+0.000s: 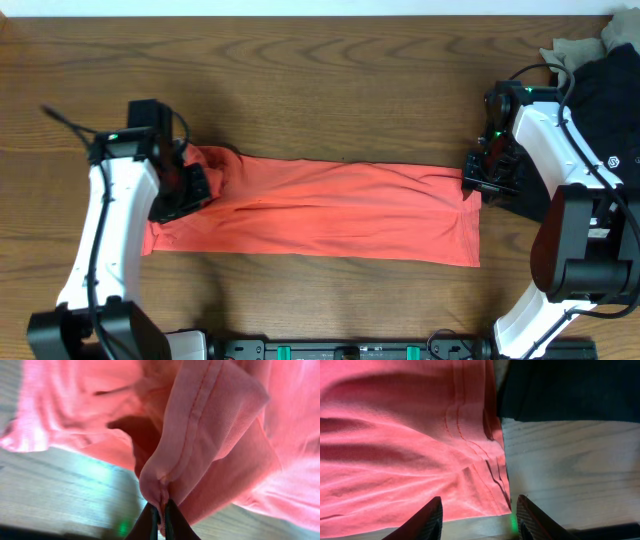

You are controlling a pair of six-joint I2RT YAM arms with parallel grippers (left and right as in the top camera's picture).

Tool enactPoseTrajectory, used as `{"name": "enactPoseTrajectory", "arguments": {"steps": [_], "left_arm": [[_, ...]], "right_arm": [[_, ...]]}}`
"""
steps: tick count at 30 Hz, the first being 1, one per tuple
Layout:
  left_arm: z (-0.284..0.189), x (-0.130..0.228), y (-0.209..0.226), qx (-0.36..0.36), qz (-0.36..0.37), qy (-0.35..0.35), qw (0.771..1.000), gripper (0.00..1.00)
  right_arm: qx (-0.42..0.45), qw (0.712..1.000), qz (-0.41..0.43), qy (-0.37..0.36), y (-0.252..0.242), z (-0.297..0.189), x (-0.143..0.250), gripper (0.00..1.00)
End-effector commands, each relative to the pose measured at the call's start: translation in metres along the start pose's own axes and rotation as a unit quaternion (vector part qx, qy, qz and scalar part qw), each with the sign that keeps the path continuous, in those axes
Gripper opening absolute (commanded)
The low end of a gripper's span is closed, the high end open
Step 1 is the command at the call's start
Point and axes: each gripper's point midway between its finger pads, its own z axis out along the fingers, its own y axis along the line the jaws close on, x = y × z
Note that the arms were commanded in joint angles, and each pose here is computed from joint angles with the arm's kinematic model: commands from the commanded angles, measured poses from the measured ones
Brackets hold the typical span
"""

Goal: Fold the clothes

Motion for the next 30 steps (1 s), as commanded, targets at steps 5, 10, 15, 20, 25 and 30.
{"name": "enactPoseTrajectory", "arguments": {"steps": [5, 10, 15, 20, 25, 30], "left_arm": [[-0.002, 0.01, 0.008, -0.007, -0.037, 0.018, 0.999, 0.06], [-0.002, 0.02, 0.011, -0.014, -0.039, 0.039, 0.998, 0.06], [-0.002, 0.012, 0.014, -0.022, -0.037, 0.02, 0.999, 0.26], [-0.002, -0.009, 0.01, -0.014, -0.044, -0.022, 0.999, 0.35], [-0.005, -0.045, -0.001, 0.01, -0.039, -0.095, 0.995, 0.5], [-0.004, -0.074, -0.009, 0.026, -0.036, -0.14, 0.989, 0.59]], "right_arm": [[0.006, 1.0, -0.015, 0.005, 0.004, -0.001, 0.006, 0.49], [0.007, 1.0, -0.015, 0.008, 0.003, -0.001, 0.008, 0.51], [0.008, 1.0, -0.015, 0.01, 0.003, 0.0, 0.008, 0.54], [0.006, 1.0, -0.015, 0.005, 0.004, 0.0, 0.006, 0.6], [0.005, 1.0, -0.015, 0.003, 0.004, 0.0, 0.005, 0.6], [0.006, 1.0, -0.01, 0.006, 0.004, 0.002, 0.006, 0.6]]}}
